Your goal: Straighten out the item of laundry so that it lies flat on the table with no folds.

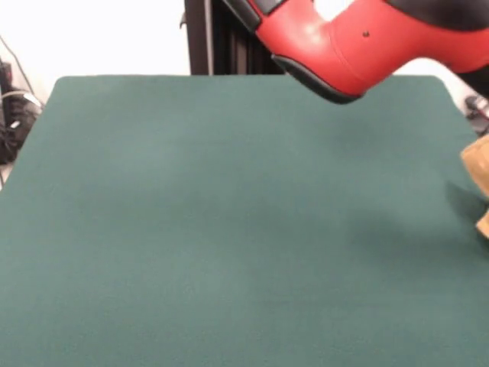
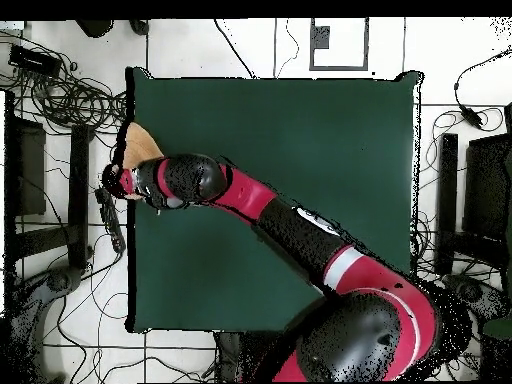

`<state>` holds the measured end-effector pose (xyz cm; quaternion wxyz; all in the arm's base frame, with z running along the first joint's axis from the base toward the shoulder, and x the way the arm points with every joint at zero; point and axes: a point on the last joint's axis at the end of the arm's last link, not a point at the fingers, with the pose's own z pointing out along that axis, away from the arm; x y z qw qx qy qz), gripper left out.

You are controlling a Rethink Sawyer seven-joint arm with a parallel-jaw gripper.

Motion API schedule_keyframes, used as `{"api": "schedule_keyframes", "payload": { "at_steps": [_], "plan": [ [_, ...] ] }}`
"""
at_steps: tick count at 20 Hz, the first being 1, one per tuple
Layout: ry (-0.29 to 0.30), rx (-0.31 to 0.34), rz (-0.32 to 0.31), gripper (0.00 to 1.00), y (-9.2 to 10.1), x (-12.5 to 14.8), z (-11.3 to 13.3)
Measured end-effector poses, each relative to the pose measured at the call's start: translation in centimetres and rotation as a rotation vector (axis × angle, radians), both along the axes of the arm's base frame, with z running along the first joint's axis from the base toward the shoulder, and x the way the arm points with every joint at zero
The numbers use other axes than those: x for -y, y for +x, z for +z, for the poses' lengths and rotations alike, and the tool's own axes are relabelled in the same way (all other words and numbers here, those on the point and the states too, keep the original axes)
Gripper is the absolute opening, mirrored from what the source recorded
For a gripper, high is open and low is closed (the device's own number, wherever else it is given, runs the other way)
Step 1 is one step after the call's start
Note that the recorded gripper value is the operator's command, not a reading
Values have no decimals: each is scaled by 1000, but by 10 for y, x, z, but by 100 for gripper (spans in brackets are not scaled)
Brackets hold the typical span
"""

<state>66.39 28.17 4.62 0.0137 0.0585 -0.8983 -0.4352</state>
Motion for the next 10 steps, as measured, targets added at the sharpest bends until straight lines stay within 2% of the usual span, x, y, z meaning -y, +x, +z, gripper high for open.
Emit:
{"api": "schedule_keyframes", "payload": {
  "at_steps": [5,10],
  "plan": [
    [-66,-10,84,0,-26,6,-24],
    [-143,-34,175,0,-47,32,-42]
  ]
}}
